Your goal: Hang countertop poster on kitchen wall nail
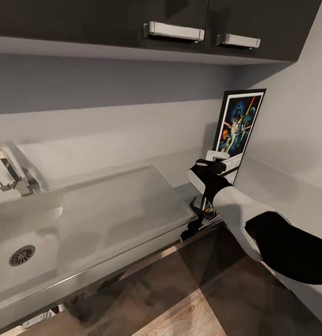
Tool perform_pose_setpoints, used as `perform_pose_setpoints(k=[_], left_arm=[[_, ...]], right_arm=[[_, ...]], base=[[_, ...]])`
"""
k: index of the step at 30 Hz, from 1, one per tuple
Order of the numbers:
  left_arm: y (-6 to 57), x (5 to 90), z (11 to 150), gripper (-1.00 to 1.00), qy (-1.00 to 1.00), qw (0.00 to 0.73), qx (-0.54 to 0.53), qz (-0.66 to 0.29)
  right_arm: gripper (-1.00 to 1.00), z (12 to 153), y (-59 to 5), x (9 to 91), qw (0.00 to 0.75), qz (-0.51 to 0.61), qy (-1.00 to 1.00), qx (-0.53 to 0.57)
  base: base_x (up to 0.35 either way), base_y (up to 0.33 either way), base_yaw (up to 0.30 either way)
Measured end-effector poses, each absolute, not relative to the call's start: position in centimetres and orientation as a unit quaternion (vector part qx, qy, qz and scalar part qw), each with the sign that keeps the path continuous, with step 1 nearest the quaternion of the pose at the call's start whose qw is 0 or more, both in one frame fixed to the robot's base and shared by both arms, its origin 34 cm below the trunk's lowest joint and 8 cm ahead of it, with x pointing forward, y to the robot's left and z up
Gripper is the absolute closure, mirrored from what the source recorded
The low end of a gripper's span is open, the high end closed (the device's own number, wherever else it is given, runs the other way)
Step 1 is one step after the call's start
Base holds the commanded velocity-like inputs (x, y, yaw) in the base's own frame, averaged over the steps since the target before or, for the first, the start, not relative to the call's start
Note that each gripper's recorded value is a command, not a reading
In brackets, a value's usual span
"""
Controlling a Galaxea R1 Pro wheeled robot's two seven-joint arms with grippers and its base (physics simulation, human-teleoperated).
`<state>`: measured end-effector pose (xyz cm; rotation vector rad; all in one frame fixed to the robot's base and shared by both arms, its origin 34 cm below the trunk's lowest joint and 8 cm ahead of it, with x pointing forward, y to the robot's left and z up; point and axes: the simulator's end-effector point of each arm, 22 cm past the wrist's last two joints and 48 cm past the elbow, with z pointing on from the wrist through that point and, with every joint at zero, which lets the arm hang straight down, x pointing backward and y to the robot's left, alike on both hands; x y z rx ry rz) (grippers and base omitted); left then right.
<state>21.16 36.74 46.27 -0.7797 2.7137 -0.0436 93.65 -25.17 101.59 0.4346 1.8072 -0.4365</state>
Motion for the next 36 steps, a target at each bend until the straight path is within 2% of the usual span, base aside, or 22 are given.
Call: perform_pose_setpoints(k=[36], left_arm=[[36.75,21.09,46.26,-1.0,0.949,0.158,-0.273,-0.015]], right_arm=[[-1.0,101.5,-24.88,93.69,0.579,-0.177,0.772,0.193]], base=[[0.013,-0.01,0.0]])
